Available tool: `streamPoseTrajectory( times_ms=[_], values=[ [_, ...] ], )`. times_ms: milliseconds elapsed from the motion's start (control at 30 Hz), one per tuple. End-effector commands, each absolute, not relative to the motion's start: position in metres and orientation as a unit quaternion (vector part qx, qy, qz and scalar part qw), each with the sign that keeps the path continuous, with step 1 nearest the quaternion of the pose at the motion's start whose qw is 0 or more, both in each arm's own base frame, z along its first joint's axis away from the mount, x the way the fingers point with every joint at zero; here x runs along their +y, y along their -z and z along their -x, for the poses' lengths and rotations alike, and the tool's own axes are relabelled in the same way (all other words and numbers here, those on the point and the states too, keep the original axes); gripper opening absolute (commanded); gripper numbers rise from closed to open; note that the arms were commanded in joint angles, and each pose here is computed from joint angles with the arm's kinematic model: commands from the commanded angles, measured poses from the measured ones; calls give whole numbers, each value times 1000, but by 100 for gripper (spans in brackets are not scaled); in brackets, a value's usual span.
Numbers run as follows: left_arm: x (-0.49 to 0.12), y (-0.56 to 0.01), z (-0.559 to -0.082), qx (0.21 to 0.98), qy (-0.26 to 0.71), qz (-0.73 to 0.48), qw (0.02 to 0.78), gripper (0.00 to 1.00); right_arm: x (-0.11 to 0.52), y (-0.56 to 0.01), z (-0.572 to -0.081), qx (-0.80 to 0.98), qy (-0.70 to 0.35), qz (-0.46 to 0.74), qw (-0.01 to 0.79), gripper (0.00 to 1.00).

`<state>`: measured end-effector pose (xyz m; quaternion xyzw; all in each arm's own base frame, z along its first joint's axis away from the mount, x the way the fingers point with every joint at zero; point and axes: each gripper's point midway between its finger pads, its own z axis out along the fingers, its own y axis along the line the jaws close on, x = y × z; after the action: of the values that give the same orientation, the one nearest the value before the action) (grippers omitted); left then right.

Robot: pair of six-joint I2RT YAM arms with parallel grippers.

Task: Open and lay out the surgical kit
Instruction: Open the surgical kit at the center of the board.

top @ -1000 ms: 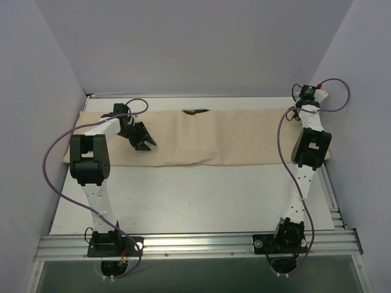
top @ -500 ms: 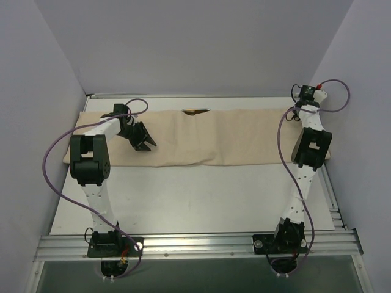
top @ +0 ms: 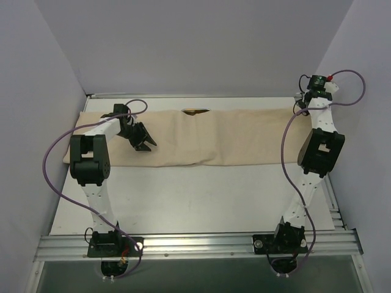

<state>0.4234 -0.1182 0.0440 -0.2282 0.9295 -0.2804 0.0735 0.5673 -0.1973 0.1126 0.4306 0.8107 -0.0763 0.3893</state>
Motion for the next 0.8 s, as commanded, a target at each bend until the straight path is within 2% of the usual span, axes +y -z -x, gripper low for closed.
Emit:
streamPoseTrajectory(
  times_ms=[0, 133, 200, 400, 433, 467, 600, 767],
  values=[
    [-126, -76, -435, 917, 310, 231, 103, 50, -174, -116, -528, 822, 44, -452, 343, 0],
    [-132, -89, -436, 907, 329, 240, 106, 52, -135, -116, -495, 842, -2, -443, 307, 0],
    [-133, -94, -437, 904, 334, 243, 107, 53, -112, -140, -476, 850, -29, -429, 305, 0],
    [-132, -107, -434, 901, 332, 252, 123, 58, -65, -152, -379, 881, -37, -400, 250, 0],
    [-132, -109, -434, 900, 331, 256, 125, 58, -58, -135, -357, 890, -36, -398, 222, 0],
    [-133, -110, -435, 899, 332, 258, 126, 59, -56, -145, -343, 889, -37, -392, 233, 0],
    [-131, -115, -437, 892, 332, 278, 128, 59, -55, -134, -281, 894, -12, -405, 190, 0],
    [-129, -119, -442, 887, 325, 299, 137, 59, -60, -137, -242, 894, 15, -415, 167, 0]
  ],
)
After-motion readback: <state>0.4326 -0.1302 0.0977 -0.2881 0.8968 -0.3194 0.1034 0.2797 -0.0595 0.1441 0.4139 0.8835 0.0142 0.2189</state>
